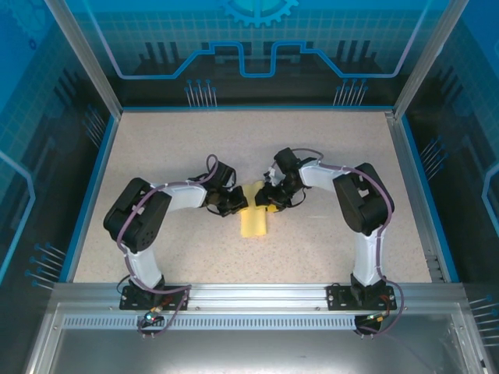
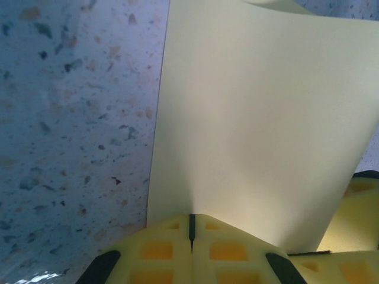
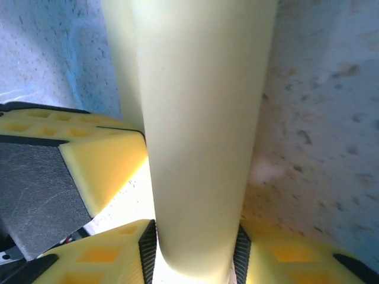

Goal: Fold a paper plane with a square sheet of paper (pick it up from the middle)
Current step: Hold the square sheet of paper at the center of the table, then fold the square sheet of paper in half at the center of the table, then hold the square sheet of paper at the center of the table.

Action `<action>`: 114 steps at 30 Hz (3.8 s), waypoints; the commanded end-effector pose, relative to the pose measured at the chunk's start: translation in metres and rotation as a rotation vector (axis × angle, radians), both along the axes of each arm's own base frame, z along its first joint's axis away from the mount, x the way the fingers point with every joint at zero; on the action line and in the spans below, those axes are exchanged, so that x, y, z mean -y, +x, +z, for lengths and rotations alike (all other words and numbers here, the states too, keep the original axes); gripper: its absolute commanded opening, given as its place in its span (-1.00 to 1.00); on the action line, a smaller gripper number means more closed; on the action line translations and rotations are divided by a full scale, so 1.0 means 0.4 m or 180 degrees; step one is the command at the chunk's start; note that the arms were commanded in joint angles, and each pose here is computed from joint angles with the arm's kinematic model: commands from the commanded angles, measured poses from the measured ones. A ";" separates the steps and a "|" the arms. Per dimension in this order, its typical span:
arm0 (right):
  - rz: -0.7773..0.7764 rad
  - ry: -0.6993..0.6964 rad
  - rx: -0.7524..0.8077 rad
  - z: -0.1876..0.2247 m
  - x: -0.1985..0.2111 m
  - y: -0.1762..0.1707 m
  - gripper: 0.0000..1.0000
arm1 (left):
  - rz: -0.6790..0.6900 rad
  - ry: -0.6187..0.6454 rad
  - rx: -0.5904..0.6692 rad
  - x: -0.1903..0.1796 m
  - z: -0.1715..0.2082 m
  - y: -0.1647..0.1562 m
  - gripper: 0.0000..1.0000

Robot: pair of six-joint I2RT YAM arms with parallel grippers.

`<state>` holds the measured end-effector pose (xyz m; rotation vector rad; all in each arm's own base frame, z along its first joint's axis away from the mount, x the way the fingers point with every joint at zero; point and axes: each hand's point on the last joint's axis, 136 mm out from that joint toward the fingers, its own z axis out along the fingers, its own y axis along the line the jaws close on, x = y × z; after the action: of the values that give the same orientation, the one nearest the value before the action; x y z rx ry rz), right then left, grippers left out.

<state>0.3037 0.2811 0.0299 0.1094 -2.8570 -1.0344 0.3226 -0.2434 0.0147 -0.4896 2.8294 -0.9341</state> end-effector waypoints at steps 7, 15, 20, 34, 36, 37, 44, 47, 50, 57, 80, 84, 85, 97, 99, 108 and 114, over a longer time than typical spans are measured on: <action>0.0006 -0.0794 0.0889 0.057 0.074 0.020 0.30 | -0.0094 0.0210 -0.0131 -0.006 -0.017 -0.015 -1.00; 0.0191 -0.0745 0.0849 0.018 0.010 0.018 0.34 | -0.0125 0.0209 -0.0107 -0.002 -0.003 -0.013 -1.00; 0.0249 -0.0776 0.0831 -0.002 -0.011 0.018 0.22 | -0.0141 0.0190 -0.0090 0.003 0.005 -0.009 -1.00; 0.0036 -0.1083 0.0610 -0.094 0.037 -0.002 -0.21 | -0.0001 0.0220 0.0360 -0.046 0.139 0.020 -0.42; -0.0012 -0.1100 0.0576 -0.103 0.045 -0.007 -0.24 | 0.0117 0.0214 0.0475 -0.078 0.175 0.024 -0.25; -0.0033 -0.1108 0.0566 -0.106 0.049 -0.006 -0.24 | 0.0168 0.0217 0.0518 -0.092 0.188 0.025 -0.20; -0.0134 -0.1167 0.0464 -0.110 0.051 -0.013 -0.23 | 0.0401 0.0288 0.0575 -0.155 0.205 0.000 0.07; -0.0054 -0.1188 0.0432 -0.115 0.042 -0.022 -0.20 | 0.0400 0.0285 0.0536 -0.158 0.192 -0.012 0.10; 0.0004 -0.1228 0.0433 -0.119 0.034 -0.026 -0.19 | 0.0382 0.0249 0.0512 -0.154 0.183 -0.020 0.09; 0.0070 -0.1326 0.0393 -0.139 0.038 -0.031 -0.17 | 0.0273 0.0177 0.0529 -0.137 0.178 -0.017 -0.05; 0.0109 -0.1370 0.0271 -0.168 0.034 -0.048 -0.15 | -0.0098 -0.0158 0.0272 -0.002 0.118 -0.013 -0.35; 0.0123 -0.1371 0.0259 -0.173 0.034 -0.050 -0.15 | -0.0143 -0.0183 0.0208 0.017 0.101 -0.012 -0.55; 0.0129 -0.1374 0.0255 -0.174 0.034 -0.051 -0.15 | -0.0143 -0.0178 0.0185 0.018 0.095 -0.012 -0.59; 0.0132 -0.1394 0.0214 -0.184 0.033 -0.057 -0.13 | -0.0124 -0.0237 0.0029 0.034 0.050 -0.022 -0.81; 0.0133 -0.1391 0.0214 -0.185 0.031 -0.058 -0.13 | -0.0132 -0.0230 0.0015 0.036 0.045 -0.022 -0.83; 0.0143 -0.1396 0.0201 -0.188 0.032 -0.062 -0.14 | -0.0158 -0.0111 -0.0122 0.033 0.005 -0.033 -0.87; 0.0142 -0.1381 0.0203 -0.188 0.028 -0.064 -0.14 | -0.0147 0.0054 -0.0192 0.015 -0.012 -0.045 -0.89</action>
<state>0.3126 0.2767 0.0114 0.1512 -3.1449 -0.5527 0.3114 -0.2514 0.0150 -0.4610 2.8645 -0.9723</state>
